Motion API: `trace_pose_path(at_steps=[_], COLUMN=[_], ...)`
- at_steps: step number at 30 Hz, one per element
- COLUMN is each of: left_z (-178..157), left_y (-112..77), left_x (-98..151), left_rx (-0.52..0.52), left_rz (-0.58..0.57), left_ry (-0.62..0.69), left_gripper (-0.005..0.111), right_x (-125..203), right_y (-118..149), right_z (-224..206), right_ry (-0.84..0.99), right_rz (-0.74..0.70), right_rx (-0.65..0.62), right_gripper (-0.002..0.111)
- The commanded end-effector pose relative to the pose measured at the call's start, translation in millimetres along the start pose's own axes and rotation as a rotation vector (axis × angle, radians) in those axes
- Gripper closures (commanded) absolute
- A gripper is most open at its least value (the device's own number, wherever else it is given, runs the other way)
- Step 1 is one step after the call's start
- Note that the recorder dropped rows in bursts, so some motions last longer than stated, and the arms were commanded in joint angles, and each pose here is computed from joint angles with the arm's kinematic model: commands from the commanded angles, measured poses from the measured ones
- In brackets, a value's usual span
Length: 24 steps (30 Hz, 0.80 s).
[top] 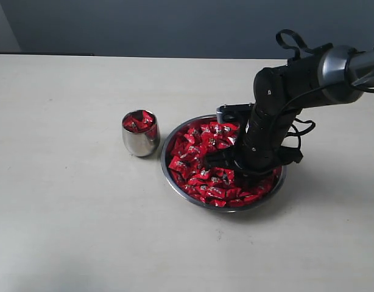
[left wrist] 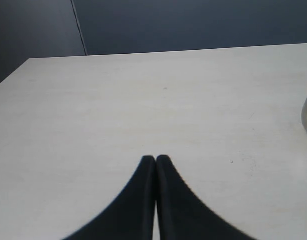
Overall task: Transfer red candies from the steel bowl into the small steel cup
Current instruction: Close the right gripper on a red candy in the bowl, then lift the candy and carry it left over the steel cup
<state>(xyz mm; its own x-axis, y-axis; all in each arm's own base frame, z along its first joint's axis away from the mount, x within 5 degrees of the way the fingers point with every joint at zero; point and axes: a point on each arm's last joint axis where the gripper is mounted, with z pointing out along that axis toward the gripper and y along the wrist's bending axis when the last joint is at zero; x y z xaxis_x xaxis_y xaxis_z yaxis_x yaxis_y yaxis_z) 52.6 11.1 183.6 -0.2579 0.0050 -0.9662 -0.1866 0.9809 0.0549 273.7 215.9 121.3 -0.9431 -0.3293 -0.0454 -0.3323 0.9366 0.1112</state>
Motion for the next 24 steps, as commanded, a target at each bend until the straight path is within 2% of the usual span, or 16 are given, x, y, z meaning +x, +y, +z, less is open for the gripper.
trace_pose_path(at_steps=[1, 13, 24], left_z=[0, 0, 0], left_y=[-0.3, -0.3, -0.3], left_x=[1, 1, 1], left_rx=[0.005, 0.005, 0.005], left_rz=[0.002, 0.002, 0.002], left_ry=[-0.008, -0.008, -0.008], left_gripper=[0.106, 0.106, 0.106], right_x=[-3, -19, -32], right_y=[0, 8, 17], right_z=[-15, -78, -102], right_ry=[-0.055, -0.187, -0.268], right_rz=[-0.021, -0.065, -0.077], right_rx=[-0.001, -0.016, -0.047], right_gripper=[0.109, 0.109, 0.109])
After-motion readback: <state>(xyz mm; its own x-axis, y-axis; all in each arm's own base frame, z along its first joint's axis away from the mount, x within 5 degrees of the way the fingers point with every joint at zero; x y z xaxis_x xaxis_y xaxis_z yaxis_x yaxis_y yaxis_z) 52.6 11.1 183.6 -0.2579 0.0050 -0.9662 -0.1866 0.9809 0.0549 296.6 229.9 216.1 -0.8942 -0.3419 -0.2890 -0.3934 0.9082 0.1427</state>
